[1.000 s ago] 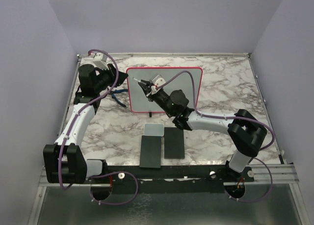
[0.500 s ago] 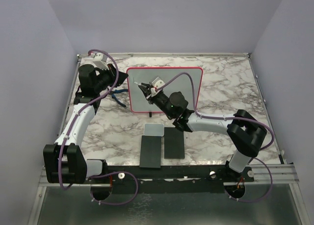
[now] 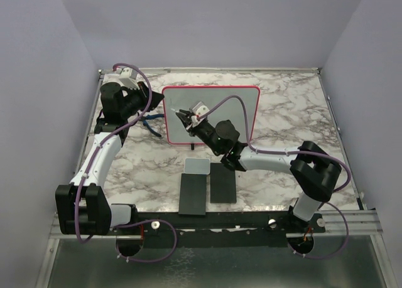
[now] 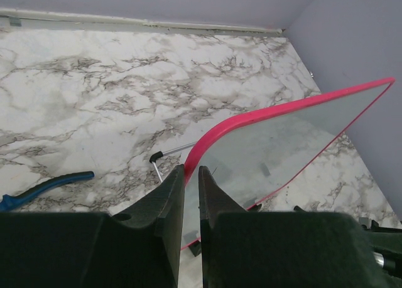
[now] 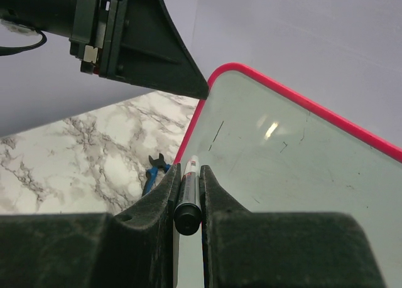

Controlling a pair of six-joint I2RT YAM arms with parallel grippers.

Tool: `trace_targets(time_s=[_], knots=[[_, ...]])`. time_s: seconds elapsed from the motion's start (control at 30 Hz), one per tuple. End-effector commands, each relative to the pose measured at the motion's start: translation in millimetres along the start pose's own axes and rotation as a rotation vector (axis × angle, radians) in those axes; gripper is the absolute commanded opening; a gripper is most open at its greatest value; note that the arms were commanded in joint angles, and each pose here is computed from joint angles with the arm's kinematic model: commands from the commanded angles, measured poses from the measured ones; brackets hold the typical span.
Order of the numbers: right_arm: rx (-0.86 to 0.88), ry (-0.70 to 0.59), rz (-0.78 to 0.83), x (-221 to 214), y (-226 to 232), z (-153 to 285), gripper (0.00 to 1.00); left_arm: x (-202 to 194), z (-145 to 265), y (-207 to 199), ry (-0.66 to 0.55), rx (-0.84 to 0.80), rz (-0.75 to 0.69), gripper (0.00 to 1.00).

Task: Write a sentence on the whiteboard

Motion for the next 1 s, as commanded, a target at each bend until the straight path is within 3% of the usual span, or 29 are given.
trace_targets(time_s=[0.0, 0.3, 0.97], knots=[[-0.001, -0.037, -0.007, 16.8, 2.4, 8.8, 0.01, 0.1, 2.6, -8.4, -0.003, -0.049, -0.008, 0.15], [-0.066, -0.101, 0.025, 43.4, -12.1, 3.0, 0.01, -0.4, 2.6, -7.8, -0.002, -0.047, -0.007, 0.15], [-0.101, -0.113, 0.075, 41.7, -17.7, -14.1, 0.01, -2.4, 1.8, -6.9, 0.005, -0.047, -0.004, 0.15]])
Point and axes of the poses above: each gripper's point midway between its finger pads, its own z axis back along the fingers, its own y axis along the line the jaws close on, x = y × z, the point moved 4 cm from there along z, back along the fingers, and after that the axes turned 5 degrees about z, right-handed, at the moved point
